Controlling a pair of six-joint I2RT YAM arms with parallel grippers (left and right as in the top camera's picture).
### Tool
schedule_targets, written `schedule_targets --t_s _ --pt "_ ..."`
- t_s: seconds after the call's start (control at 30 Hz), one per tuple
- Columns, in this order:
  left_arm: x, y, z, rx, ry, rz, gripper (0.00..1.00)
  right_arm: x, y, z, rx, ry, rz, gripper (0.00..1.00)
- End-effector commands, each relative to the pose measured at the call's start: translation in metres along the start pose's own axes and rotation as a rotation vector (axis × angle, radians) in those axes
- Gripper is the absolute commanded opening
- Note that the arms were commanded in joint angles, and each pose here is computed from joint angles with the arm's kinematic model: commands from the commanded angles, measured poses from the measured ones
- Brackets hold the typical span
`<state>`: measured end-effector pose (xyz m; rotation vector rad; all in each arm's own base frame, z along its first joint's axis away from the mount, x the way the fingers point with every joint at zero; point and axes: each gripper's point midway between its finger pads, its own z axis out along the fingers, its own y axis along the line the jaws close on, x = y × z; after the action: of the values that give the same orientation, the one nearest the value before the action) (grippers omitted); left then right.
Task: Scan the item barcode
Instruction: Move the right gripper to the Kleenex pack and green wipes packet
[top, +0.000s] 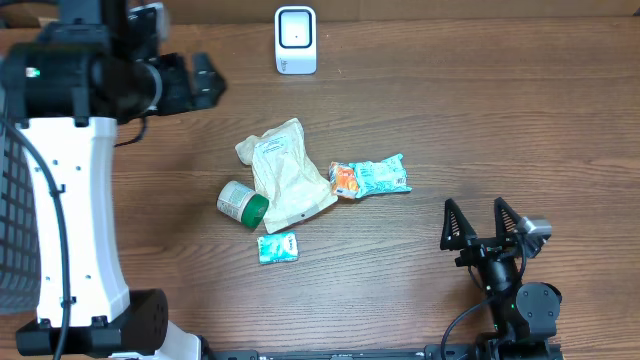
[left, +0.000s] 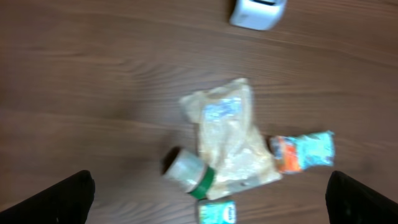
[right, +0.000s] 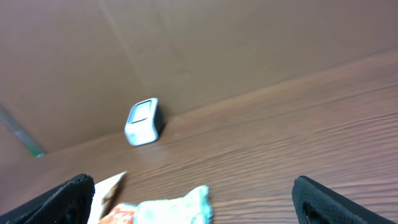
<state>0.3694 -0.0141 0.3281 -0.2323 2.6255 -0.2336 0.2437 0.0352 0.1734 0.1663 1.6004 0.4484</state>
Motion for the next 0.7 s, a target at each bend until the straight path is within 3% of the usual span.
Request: schedule_targets --t_s 0.0,0.3,0.5,0.67 --pt "-0.007 0.036 -0.005 -0.133 -0.031 -0.050 1.00 0.015 0.021 0.000 -0.119 0.091 0.029 1.00" --pt "-0.023 0.040 -0.006 -0.147 -0.097 -0.057 1.00 -0.027 0.046 0.009 -0.098 0.298 -0.023 1.00" --pt "-0.023 0.040 -0.006 -0.147 -0.096 -0.057 1.00 -0.056 0.061 0.035 -0.061 0.546 -0.021 1.00" --pt "-0.023 0.040 -0.006 -0.147 -0.096 -0.057 1.00 -0.054 0.057 0.061 0.010 0.756 0.040 1.00"
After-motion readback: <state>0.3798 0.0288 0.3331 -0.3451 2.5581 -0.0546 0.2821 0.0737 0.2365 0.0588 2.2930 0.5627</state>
